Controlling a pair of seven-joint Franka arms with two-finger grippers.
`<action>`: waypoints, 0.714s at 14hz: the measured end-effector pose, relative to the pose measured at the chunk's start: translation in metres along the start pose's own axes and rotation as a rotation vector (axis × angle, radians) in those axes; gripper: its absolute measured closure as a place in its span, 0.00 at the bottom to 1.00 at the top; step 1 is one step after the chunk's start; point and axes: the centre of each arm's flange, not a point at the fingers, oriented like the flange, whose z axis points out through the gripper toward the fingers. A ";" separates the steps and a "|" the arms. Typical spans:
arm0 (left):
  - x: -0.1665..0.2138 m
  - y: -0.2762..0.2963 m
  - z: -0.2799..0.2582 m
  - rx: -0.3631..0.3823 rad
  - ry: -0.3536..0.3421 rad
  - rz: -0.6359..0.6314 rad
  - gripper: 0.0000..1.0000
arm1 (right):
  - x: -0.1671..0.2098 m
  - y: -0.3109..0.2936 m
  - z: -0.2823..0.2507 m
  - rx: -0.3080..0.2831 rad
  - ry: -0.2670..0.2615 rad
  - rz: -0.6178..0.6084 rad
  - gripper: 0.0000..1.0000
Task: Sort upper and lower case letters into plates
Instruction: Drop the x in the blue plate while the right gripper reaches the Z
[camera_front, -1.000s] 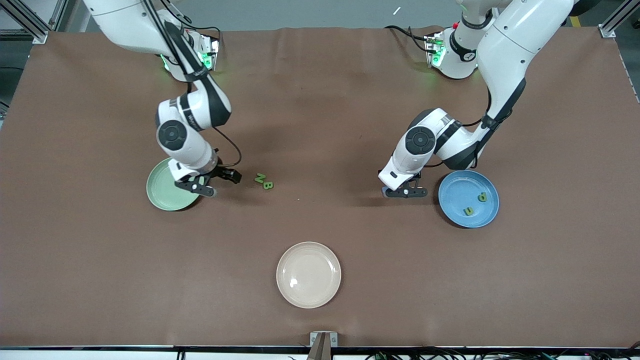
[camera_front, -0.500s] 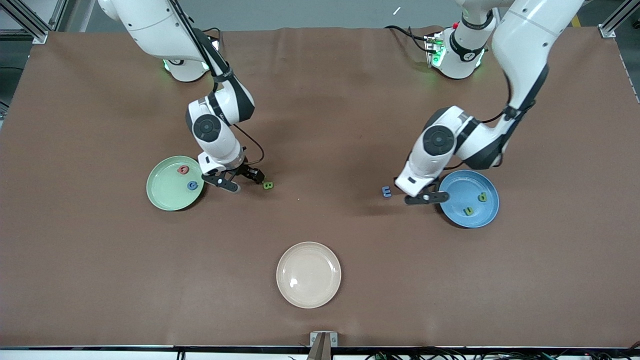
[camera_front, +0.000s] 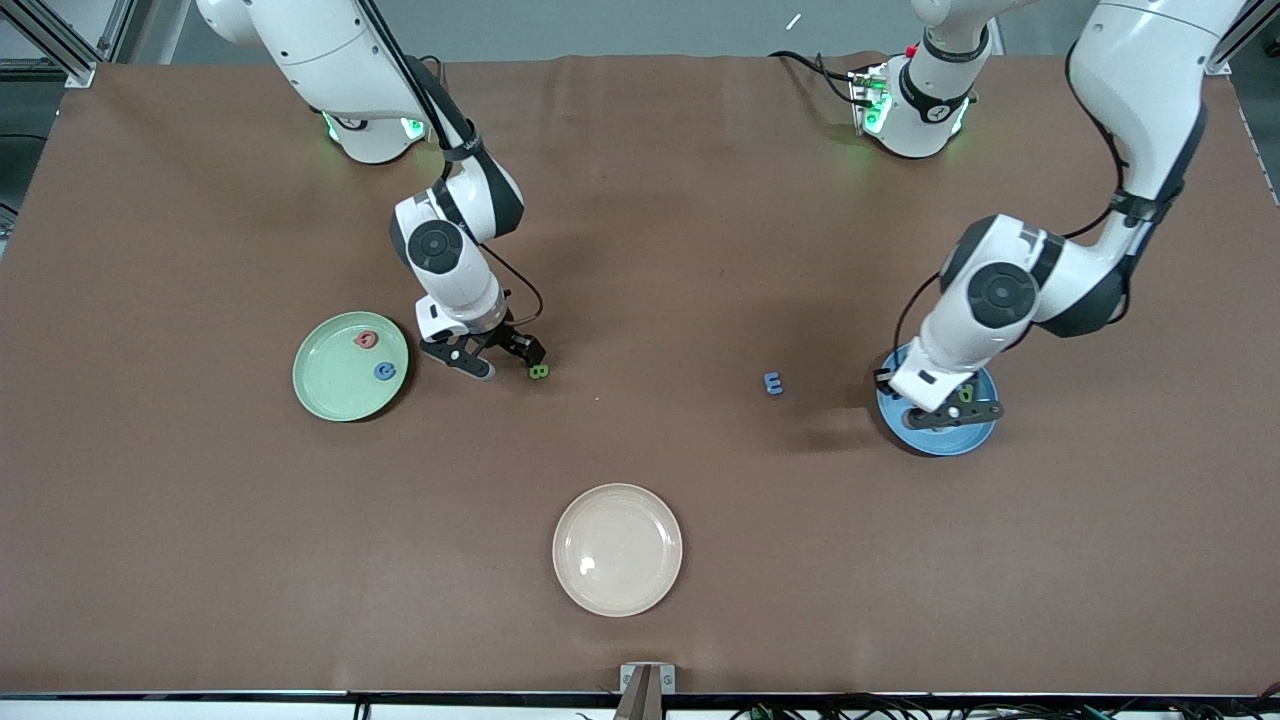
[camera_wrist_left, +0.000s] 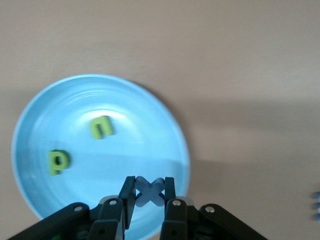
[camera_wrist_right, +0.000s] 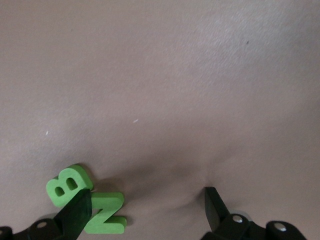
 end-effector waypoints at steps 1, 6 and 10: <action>-0.002 -0.013 0.006 0.003 -0.012 0.013 0.73 | -0.003 -0.002 0.000 0.000 0.000 0.000 0.00; -0.017 -0.057 0.035 0.031 -0.030 0.071 0.73 | -0.005 -0.003 0.000 -0.011 0.014 -0.074 0.00; -0.025 -0.072 0.053 0.033 -0.035 0.088 0.73 | 0.005 0.005 0.001 -0.024 0.018 -0.113 0.00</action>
